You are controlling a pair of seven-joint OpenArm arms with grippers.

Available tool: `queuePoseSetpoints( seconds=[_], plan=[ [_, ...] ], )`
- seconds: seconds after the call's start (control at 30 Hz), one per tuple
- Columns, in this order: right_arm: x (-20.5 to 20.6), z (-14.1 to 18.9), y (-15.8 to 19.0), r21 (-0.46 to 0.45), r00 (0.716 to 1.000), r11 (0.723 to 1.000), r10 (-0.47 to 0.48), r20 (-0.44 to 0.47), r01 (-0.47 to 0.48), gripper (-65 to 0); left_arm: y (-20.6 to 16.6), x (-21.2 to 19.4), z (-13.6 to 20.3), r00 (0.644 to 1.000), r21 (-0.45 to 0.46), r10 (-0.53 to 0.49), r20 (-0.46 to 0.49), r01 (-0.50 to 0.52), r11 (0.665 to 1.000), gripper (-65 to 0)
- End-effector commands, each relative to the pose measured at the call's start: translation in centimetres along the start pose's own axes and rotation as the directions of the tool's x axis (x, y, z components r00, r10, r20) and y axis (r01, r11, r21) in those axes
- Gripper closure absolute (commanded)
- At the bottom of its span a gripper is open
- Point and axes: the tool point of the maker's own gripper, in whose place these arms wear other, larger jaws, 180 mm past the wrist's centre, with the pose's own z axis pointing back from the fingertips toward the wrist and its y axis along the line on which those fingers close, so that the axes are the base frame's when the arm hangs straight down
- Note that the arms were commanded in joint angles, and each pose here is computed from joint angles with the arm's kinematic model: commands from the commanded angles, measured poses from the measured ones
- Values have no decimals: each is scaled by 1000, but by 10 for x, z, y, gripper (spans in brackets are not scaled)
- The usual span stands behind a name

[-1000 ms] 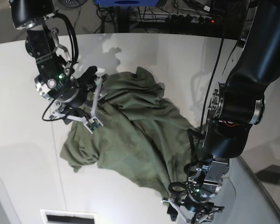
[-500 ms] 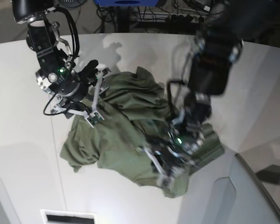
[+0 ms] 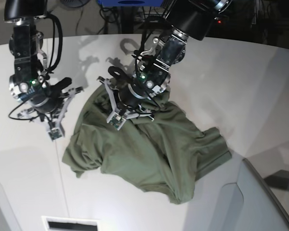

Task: Layout the t-shirt on the table in an organized manner, then fold the t-shirt properly
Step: 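Drag the shirt with the left gripper while the right gripper holds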

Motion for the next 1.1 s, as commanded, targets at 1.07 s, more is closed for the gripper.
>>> queuePoseSetpoints(
  seconds=[1.07],
  plan=[
    [116, -39, 187, 327, 947, 889, 289, 139, -319, 0, 253, -156, 168, 942, 433, -40, -332, 190, 881, 0]
  ],
)
